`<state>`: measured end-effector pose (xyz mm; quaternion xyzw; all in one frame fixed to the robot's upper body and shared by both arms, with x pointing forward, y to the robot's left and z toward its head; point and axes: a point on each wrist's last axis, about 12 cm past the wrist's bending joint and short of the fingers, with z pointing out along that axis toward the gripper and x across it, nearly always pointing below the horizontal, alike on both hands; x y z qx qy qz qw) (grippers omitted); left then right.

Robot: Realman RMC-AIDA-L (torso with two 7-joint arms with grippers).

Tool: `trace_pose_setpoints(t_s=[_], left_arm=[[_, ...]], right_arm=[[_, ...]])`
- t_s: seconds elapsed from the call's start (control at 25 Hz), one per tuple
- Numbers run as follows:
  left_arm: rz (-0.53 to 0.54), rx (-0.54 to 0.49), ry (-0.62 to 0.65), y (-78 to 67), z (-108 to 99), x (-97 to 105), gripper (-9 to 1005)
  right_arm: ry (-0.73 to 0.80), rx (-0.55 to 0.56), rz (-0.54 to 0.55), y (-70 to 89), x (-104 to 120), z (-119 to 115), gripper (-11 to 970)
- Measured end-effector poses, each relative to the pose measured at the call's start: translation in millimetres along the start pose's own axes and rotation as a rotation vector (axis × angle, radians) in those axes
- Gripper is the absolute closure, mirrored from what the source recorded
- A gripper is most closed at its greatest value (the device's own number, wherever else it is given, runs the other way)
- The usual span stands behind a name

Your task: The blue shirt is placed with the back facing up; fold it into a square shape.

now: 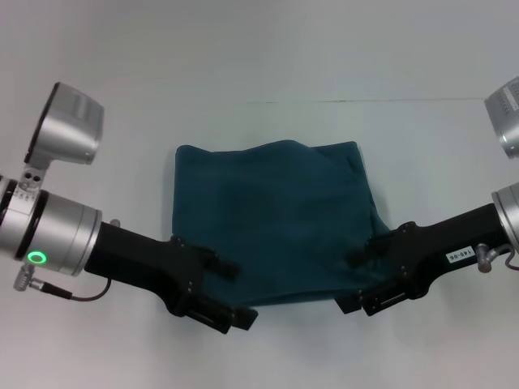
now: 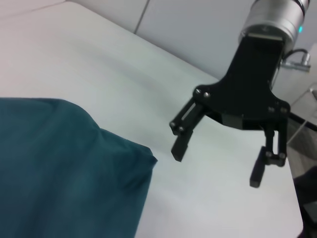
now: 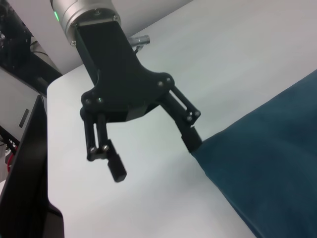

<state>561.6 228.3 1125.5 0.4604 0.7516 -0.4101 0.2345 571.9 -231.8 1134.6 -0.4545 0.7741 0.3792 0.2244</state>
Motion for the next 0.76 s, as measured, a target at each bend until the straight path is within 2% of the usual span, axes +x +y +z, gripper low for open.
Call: trace_pose_setpoints(t_s=[0.76], left_arm=[[0.009,-0.010,0.032,0.0,2.4,-2.4,44]], right_arm=[[0.000,0.006,-0.002,-0.4,-2.1,-1.0,15]])
